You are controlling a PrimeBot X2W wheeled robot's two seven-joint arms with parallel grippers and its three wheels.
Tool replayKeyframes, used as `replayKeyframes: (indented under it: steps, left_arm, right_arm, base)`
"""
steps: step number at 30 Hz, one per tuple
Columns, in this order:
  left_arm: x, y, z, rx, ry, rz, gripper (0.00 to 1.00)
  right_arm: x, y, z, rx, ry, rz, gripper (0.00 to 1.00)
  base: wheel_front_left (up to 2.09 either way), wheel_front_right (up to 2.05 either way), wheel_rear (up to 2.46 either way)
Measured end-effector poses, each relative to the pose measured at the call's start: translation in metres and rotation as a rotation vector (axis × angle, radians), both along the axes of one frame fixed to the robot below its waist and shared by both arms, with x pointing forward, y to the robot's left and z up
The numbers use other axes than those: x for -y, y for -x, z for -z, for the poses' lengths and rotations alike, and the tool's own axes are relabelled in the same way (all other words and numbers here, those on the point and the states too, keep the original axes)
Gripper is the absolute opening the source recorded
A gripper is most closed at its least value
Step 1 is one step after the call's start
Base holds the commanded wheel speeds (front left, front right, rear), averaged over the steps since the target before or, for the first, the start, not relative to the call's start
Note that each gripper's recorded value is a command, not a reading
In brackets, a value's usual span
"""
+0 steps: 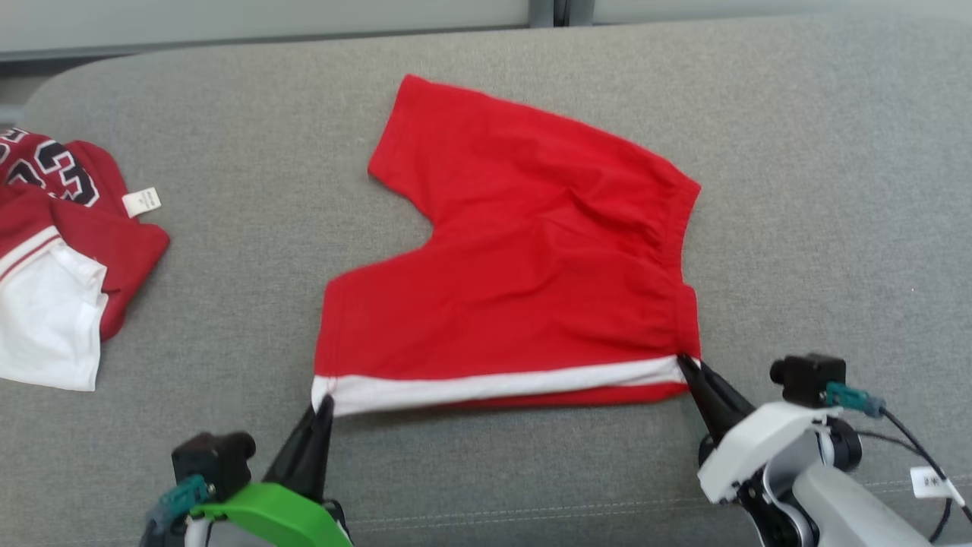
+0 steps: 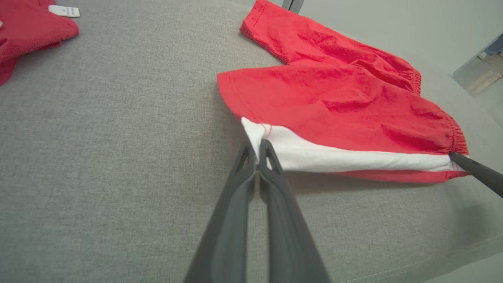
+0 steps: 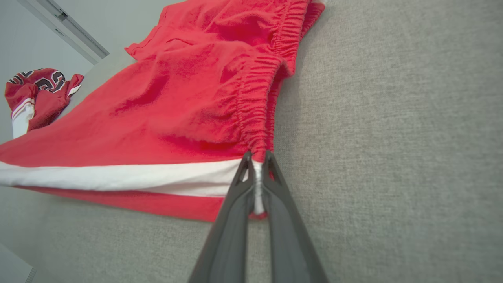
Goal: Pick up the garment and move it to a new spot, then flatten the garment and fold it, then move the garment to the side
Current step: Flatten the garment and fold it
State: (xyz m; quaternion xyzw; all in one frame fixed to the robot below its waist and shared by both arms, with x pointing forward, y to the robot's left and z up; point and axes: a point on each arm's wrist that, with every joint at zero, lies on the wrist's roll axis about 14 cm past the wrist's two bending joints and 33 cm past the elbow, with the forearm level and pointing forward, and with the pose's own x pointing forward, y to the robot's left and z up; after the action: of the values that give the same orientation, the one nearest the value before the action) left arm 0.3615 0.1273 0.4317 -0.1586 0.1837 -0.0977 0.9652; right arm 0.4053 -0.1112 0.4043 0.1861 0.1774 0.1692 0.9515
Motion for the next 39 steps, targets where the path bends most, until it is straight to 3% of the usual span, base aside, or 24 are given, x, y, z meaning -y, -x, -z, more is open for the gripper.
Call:
replayKeyframes:
  steps: [10,18,22,29,39]
  left_arm:
    - [-0.001,0.056,-0.002,-0.101,0.052,-0.043,0.00]
    - [-0.004,0.066,-0.003,-0.141,0.050,-0.039,0.00]
    - [0.000,0.045,-0.021,-0.071,0.074,-0.008,0.00]
    - [0.001,-0.009,-0.049,0.041,0.007,0.076,0.00]
    - [0.021,-0.099,-0.078,0.126,-0.047,0.199,0.00]
  right_arm:
    - [0.006,0.053,0.009,-0.076,-0.012,0.030,0.00]
    - [0.000,0.073,0.004,-0.107,-0.009,0.014,0.00]
    - [0.001,0.064,-0.008,-0.078,-0.044,0.052,0.00]
    - [0.001,0.049,-0.029,-0.035,-0.158,0.139,0.00]
    - [0.007,-0.011,-0.073,0.124,-0.222,0.201,0.00]
  base:
    - [0.00,0.00,0.00]
    - [0.00,0.00,0.00]
    - [0.00,0.00,0.00]
    - [0.00,0.00,0.00]
    - [0.00,0.00,0.00]
